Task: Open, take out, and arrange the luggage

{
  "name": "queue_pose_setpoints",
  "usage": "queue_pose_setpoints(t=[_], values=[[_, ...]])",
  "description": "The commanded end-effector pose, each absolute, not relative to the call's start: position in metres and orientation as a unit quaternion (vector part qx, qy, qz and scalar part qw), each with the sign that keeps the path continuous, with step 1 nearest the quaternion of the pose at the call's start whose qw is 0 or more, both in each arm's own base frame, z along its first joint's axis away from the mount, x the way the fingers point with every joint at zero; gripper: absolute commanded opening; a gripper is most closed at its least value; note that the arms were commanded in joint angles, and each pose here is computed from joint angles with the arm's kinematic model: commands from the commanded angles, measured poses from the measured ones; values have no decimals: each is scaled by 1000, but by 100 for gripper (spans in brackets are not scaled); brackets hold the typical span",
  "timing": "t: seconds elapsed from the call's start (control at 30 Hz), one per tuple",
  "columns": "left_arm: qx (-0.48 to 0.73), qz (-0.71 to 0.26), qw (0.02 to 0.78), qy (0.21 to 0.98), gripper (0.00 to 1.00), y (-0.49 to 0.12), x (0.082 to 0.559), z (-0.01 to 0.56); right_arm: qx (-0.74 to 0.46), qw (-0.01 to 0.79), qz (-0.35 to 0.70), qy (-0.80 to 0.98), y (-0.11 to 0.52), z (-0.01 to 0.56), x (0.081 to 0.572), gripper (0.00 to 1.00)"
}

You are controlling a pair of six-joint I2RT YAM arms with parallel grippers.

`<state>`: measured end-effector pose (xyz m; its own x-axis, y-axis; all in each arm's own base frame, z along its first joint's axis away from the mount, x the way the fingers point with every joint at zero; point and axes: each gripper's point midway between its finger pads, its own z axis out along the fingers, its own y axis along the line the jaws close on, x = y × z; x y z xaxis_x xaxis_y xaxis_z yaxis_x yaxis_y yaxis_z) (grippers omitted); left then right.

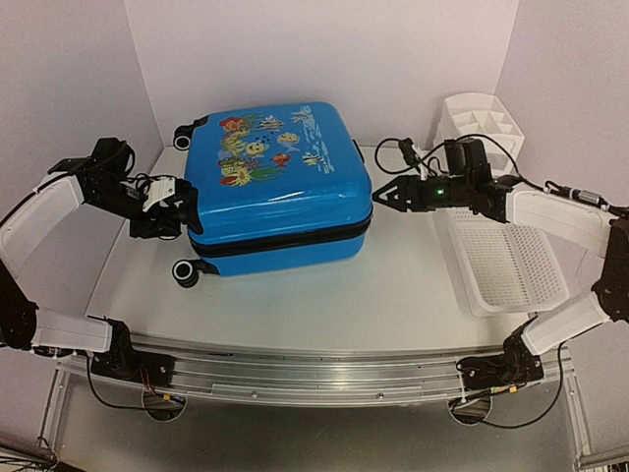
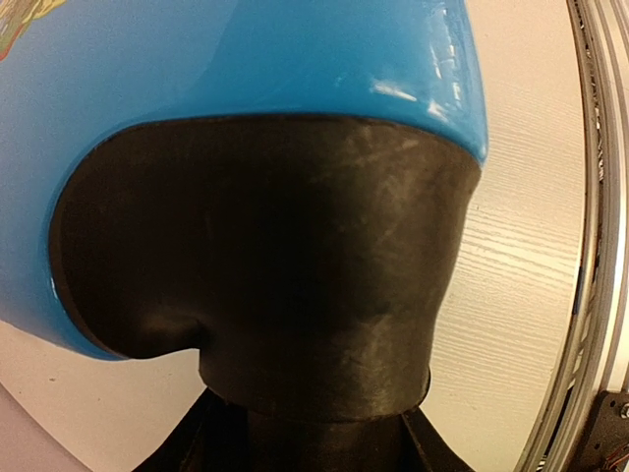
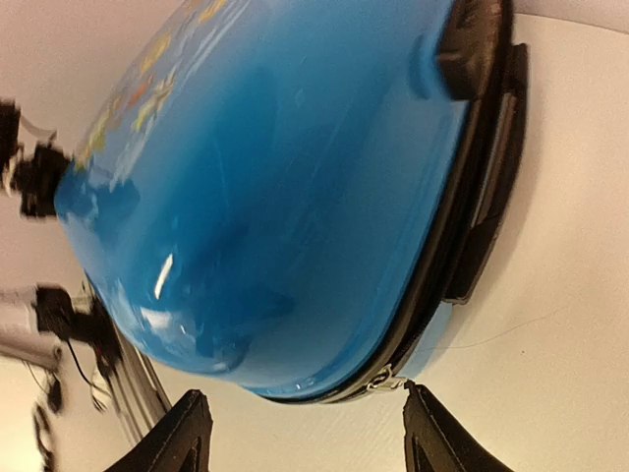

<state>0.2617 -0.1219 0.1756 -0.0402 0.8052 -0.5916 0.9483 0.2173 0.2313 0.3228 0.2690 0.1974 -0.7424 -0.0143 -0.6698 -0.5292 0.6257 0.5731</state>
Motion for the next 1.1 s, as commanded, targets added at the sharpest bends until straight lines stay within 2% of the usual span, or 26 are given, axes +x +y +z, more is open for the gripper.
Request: queue_pose_setpoints(t=[0.0, 0.13, 0.27, 0.73, 0.87, 1.07], values=[[597, -122, 372, 700, 0, -134, 277, 196, -391, 332, 386, 767, 292, 169, 287, 62], [601, -118, 375, 696, 0, -133, 276, 199, -463, 345, 357, 734, 294, 144, 284, 61], [602, -117, 374, 696, 0, -133, 275, 199, -485, 355, 344, 721, 295, 136, 288, 55], [607, -111, 372, 694, 0, -132, 282, 200, -454, 379, 303, 747, 276, 108, 315, 51], [606, -111, 375, 693, 0, -133, 285, 202, -457, 391, 329, 728, 289, 116, 323, 45], [605, -108, 378, 692, 0, -133, 287, 203, -458, 400, 339, 718, 296, 120, 332, 41]])
